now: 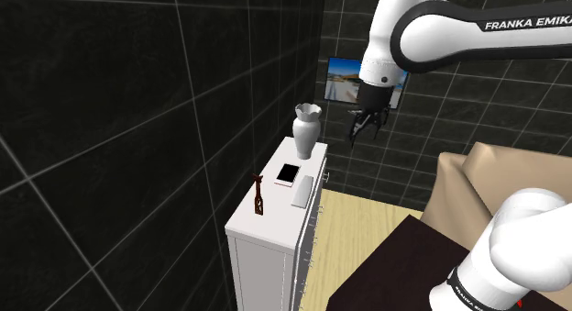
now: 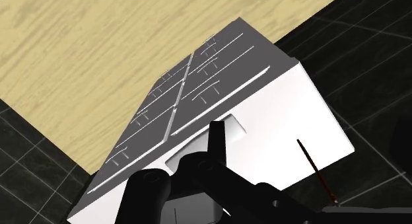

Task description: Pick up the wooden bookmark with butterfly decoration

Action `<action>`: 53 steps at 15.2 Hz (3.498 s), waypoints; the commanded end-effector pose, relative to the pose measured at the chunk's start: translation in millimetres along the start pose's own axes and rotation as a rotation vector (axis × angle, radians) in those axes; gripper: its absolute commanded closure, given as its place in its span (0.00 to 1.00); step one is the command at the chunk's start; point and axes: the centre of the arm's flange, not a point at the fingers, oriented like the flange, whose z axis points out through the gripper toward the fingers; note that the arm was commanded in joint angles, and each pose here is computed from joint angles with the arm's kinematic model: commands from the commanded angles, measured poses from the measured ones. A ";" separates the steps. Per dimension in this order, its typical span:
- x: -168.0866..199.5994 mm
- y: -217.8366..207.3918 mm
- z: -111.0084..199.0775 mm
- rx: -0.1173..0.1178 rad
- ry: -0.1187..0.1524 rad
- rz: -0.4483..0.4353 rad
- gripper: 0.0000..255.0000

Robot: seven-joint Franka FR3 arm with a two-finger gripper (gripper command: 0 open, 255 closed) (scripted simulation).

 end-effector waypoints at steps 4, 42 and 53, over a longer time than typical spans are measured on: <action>41.6 -46.2 35.9 -0.049 0.005 0.075 0.00; 260.6 -194.5 245.8 -0.271 0.022 0.403 1.00; 261.2 -195.5 208.6 -0.271 0.022 0.403 1.00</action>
